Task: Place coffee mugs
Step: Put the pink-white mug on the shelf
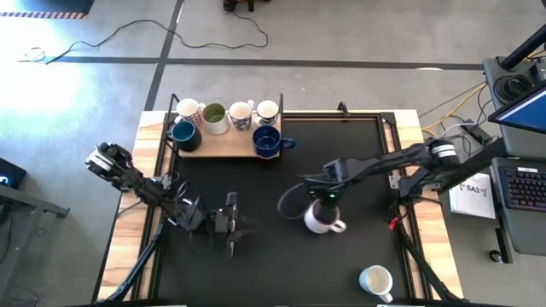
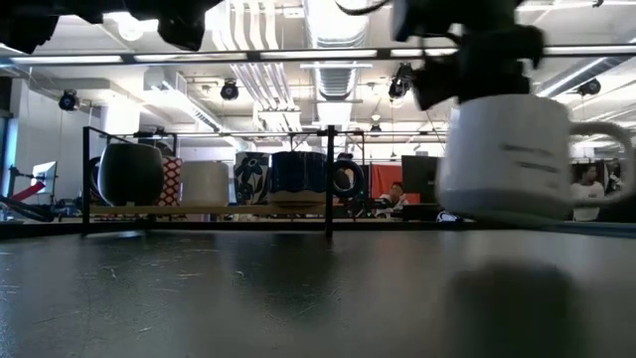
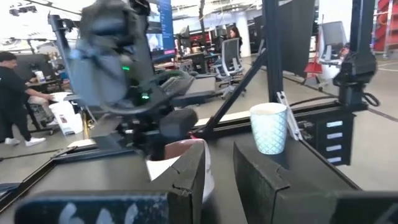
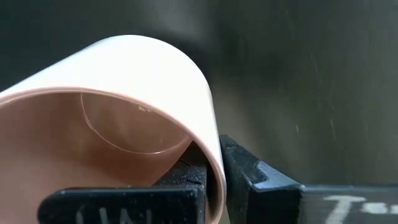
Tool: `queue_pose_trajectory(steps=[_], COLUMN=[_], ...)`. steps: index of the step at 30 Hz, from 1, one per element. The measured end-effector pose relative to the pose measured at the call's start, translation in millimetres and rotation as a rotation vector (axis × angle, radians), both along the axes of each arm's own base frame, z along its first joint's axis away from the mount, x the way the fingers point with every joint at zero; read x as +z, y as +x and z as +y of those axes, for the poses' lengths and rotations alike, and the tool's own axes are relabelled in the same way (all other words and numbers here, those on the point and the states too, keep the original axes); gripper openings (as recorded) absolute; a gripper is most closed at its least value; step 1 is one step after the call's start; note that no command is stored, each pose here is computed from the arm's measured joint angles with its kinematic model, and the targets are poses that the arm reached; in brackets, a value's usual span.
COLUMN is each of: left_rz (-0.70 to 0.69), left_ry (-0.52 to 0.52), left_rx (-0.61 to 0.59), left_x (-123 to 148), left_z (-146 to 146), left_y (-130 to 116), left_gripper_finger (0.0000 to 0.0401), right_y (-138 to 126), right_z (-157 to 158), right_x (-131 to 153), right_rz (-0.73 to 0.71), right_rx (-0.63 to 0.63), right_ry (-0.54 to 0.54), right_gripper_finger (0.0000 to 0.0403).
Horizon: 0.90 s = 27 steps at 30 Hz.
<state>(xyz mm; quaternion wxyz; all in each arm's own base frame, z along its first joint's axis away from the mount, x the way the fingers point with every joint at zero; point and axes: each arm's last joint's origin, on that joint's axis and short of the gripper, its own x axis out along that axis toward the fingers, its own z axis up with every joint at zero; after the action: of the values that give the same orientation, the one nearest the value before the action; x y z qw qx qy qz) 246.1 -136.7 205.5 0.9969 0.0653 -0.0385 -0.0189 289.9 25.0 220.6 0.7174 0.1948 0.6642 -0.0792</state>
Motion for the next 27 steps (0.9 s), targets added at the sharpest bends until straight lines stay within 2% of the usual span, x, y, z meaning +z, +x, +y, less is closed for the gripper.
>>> queue_pose_trajectory(steps=[6,11,15,20,27], left_rz=[0.015,0.036,0.035,0.039,0.042], left_ry=[0.009,-0.03,-0.037,-0.047,-0.044], left_rx=[-0.044,-0.066,-0.074,-0.058,-0.039], left_x=[-5,-11,-12,-13,-14], left_z=[-8,-8,-6,-4,-3], left_y=[-10,-20,-26,-29,-30], left_gripper_finger=[0.0066,0.0066,0.0066,0.0066,0.0066], right_y=[49,76,89,95,102], right_z=[-11,-22,-36,-54,-82], right_x=[-6,-13,-16,-16,-19], right_rz=[0.016,0.02,0.016,0.015,0.0], right_rx=[0.04,0.092,0.092,0.07,0.044], right_ry=[0.003,0.005,-0.016,-0.108,-0.13], right_gripper_finger=[0.0014,0.0014,0.0013,0.0013,0.0013])
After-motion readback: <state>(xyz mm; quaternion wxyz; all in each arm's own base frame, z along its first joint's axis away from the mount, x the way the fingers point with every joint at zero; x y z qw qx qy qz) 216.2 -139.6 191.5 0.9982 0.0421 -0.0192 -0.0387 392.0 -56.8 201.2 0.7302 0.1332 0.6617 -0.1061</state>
